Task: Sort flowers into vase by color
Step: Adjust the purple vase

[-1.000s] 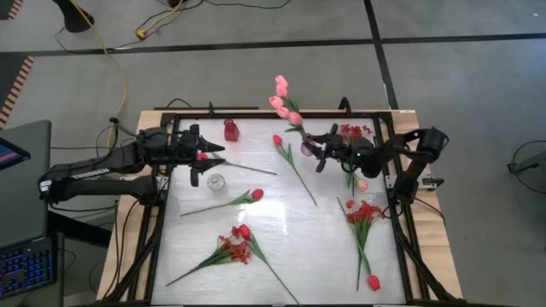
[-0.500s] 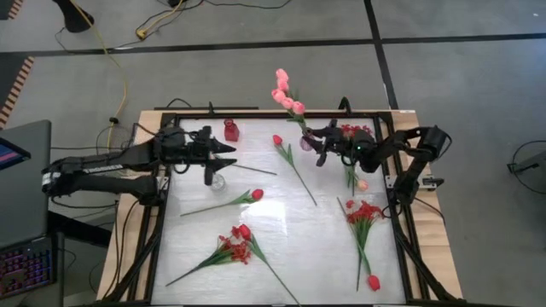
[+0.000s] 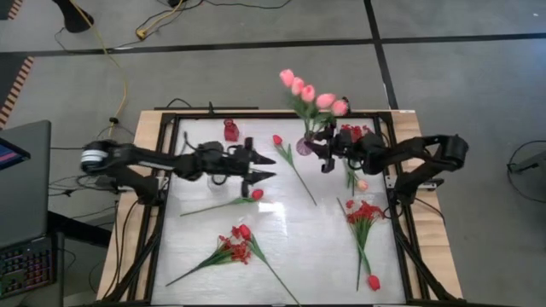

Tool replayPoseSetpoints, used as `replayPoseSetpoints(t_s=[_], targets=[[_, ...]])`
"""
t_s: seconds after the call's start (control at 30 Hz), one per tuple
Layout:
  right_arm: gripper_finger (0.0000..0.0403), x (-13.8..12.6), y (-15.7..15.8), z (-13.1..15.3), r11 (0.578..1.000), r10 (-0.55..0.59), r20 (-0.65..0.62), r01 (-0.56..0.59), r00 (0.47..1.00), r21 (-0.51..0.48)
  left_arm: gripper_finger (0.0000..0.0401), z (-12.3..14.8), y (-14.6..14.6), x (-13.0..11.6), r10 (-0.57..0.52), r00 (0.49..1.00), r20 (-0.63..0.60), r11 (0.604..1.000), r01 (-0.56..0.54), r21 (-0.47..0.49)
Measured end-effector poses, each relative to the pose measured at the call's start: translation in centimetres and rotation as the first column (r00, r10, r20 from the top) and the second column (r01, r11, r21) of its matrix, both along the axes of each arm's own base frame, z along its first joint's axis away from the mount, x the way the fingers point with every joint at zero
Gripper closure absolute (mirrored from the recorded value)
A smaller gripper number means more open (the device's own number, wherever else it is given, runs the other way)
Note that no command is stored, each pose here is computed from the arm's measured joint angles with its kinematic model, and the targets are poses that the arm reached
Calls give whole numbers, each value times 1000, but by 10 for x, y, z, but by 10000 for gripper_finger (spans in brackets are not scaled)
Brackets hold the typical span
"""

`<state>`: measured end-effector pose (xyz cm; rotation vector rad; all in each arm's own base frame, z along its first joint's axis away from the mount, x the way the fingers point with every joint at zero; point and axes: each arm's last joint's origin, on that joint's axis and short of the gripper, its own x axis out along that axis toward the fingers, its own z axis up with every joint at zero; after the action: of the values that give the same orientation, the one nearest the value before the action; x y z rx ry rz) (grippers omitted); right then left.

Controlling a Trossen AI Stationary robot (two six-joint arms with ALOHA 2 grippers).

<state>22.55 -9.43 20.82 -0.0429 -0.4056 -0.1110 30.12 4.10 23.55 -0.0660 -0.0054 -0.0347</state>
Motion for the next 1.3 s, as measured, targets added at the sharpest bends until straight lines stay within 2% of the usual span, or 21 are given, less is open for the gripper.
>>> replayPoseSetpoints(t_s=[0.17,0.33,0.43,0.5,0.67,0.97,1.1,1.3], targets=[[253,3,10,2,999,42,10,-42,999,2,226,-11,13,30,9,1000,14,1000,-9,-17],[253,6,16,1,998,70,6,-70,998,4,226,-4,22,47,1,1000,25,1000,-1,14],[255,6,19,2,997,78,7,-78,997,4,219,-3,27,51,-9,998,-54,999,11,31],[254,6,19,2,997,81,6,-81,997,4,208,-4,30,53,-8,995,-97,999,12,45],[252,7,19,1,997,81,-3,-81,997,9,157,5,33,55,-19,998,-61,995,25,100],[250,7,19,0,997,83,-10,-83,997,8,60,0,38,58,89,994,-57,988,-81,133],[253,8,21,0,996,86,-10,-86,996,0,42,2,43,68,95,995,-42,991,-90,102],[251,7,21,0,996,87,-9,-87,996,0,39,-1,48,101,14,995,-99,999,-9,54]])
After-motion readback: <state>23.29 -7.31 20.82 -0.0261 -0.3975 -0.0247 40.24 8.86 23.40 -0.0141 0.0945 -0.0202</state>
